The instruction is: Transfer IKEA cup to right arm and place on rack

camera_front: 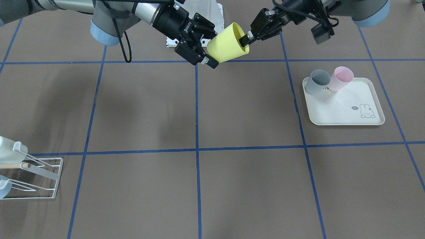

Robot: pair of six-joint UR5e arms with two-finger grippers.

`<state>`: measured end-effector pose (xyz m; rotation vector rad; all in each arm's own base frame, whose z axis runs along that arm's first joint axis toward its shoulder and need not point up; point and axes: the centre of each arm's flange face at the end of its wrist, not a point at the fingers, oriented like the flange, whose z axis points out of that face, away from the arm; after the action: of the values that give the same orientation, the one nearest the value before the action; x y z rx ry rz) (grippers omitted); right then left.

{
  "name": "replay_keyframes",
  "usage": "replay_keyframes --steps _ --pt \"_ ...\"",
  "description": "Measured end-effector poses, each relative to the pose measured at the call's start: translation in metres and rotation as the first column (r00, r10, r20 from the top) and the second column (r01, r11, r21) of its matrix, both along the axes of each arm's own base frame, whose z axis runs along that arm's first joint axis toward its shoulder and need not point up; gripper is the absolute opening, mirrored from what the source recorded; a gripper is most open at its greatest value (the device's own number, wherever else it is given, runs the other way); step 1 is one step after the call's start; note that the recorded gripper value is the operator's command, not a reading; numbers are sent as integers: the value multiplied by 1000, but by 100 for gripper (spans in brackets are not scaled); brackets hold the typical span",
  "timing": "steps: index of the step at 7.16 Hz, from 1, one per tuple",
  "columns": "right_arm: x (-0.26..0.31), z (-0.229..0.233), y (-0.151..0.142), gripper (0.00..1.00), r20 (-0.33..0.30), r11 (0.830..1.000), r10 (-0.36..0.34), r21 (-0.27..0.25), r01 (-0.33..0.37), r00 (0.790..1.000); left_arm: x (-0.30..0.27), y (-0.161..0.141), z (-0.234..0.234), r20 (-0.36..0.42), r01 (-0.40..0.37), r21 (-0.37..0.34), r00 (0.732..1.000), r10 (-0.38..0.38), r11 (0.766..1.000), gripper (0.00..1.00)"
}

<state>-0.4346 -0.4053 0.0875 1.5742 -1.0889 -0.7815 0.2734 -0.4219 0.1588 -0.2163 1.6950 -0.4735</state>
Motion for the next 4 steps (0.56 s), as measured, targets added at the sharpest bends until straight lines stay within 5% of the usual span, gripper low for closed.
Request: replay_keyframes --steps 4 --pt "1 0 1 62 -2 1000 4 16 -4 1000 0 0 -1 -1 0 2 1000 0 1000 0"
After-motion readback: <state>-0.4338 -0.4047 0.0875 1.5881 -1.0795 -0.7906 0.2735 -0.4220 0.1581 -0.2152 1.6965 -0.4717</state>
